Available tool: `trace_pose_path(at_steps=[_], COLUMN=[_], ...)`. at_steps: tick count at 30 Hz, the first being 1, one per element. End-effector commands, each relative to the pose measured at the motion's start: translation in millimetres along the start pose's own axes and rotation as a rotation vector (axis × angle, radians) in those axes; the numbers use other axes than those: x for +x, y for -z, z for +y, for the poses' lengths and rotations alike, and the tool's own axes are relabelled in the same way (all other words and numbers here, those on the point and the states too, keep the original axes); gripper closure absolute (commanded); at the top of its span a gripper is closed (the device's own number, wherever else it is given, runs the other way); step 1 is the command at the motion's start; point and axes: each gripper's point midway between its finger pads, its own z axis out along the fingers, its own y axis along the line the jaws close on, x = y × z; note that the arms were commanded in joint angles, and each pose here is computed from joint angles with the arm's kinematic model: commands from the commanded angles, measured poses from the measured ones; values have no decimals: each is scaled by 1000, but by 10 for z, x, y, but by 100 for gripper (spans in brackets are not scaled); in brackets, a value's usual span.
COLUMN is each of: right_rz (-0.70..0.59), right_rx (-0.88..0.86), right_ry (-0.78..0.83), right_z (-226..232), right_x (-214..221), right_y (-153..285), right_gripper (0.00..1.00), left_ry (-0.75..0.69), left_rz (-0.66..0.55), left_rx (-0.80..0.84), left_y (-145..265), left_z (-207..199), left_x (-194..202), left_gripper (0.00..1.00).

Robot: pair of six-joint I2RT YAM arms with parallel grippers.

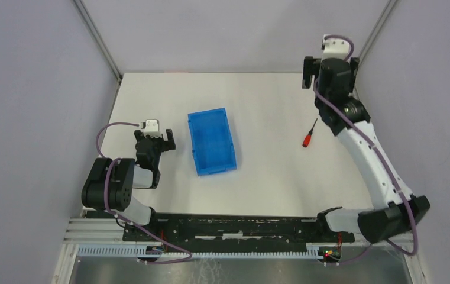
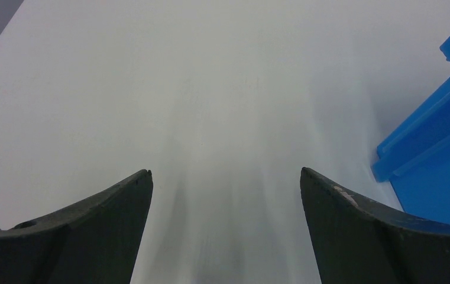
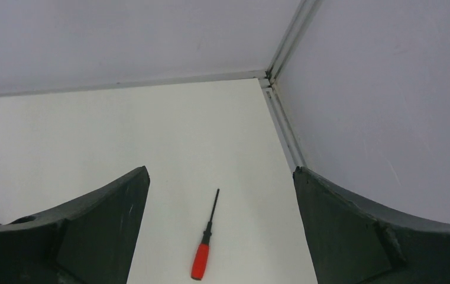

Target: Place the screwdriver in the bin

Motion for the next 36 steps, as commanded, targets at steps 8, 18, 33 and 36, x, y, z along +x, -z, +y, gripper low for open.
trace_pose_path(at_steps=[8, 18, 33, 36], right_rz=[648, 842, 811, 815], right_rx=[-218, -163, -292, -322], right_ry=[-134, -139, -33, -15], right_z=[374, 411, 114, 64], right_x=[1851, 3085, 1725, 1483], right_y=[-1076, -949, -910, -771], right_gripper=[12, 30, 100, 100], left_ry=[33, 33, 33, 33], left_rz=[-52, -53, -52, -52], left_rx=[7, 8, 8, 8], left_y=[-12, -14, -13, -12], left_z=[-8, -10, -10, -10], left_x=[-153, -158, -155, -153], left_gripper=[0, 0, 0, 0])
